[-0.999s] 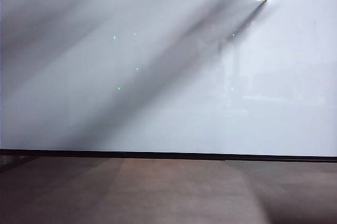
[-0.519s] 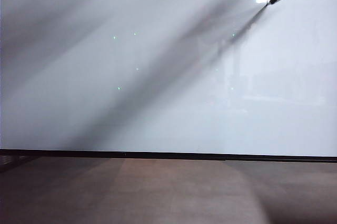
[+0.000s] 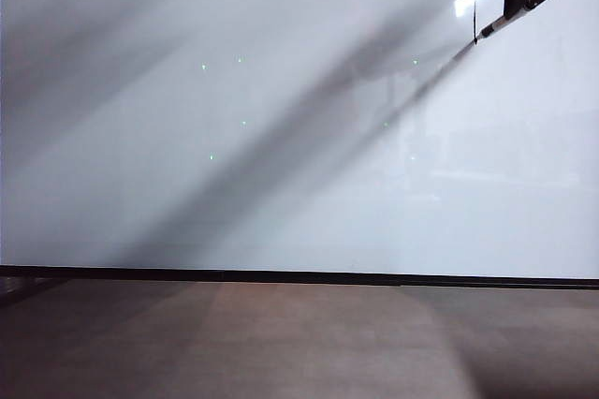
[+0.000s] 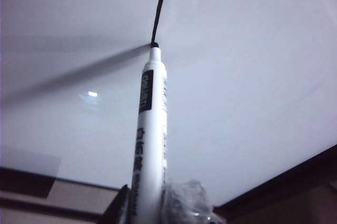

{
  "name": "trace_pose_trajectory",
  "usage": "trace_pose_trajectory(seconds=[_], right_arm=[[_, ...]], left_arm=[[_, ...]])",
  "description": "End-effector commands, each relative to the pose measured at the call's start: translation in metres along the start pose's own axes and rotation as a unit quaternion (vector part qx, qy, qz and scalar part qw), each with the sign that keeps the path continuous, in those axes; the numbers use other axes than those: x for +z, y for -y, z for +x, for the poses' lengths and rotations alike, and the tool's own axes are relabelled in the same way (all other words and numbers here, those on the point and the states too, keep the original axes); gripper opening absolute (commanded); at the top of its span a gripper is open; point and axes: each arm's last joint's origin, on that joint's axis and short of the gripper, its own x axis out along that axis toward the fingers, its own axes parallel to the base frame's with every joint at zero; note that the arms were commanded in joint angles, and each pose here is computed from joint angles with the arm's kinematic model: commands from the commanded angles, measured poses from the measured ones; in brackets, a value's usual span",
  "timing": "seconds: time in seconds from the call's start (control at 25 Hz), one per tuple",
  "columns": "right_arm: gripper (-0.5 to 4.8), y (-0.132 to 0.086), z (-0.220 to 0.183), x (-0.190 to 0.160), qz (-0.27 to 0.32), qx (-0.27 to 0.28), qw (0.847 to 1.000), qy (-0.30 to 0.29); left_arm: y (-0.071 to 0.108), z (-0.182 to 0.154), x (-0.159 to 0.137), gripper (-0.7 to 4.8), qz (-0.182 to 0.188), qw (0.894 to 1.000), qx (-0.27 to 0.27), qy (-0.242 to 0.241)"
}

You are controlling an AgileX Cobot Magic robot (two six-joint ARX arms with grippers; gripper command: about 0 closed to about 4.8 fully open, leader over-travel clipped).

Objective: Reach to the right to find the marker pen, pick it up, and write the number 1 on the whiteboard.

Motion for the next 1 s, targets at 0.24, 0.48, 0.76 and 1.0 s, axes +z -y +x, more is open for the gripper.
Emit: trace_pose_trajectory(seconds=[0.24, 0.48, 0.76, 1.0], right_arm=[[-0.06, 0.015, -0.087, 0.037, 0.02, -0.015, 0.99, 0.139], [-0.06, 0.042, -0.149, 0.049, 0.072, -0.058, 0.968, 0.234], [-0.06, 0.087, -0.171, 0.028, 0.121, -0.102, 0.948, 0.275], [-0.06, 0.132, -0.143, -0.028, 0.181, -0.109, 0.939, 0.27]], left_arm=[[-0.001, -0.002, 0.003, -0.05, -0.002, 1.0, 0.0, 0.009], [0.0, -0.002, 0.005, -0.05, -0.002, 1.0, -0.018, 0.021], [0.002, 0.0, 0.006, -0.05, -0.002, 0.998, -0.055, 0.038], [0.013, 0.009, 0.002, -0.05, 0.001, 0.993, -0.115, 0.04]])
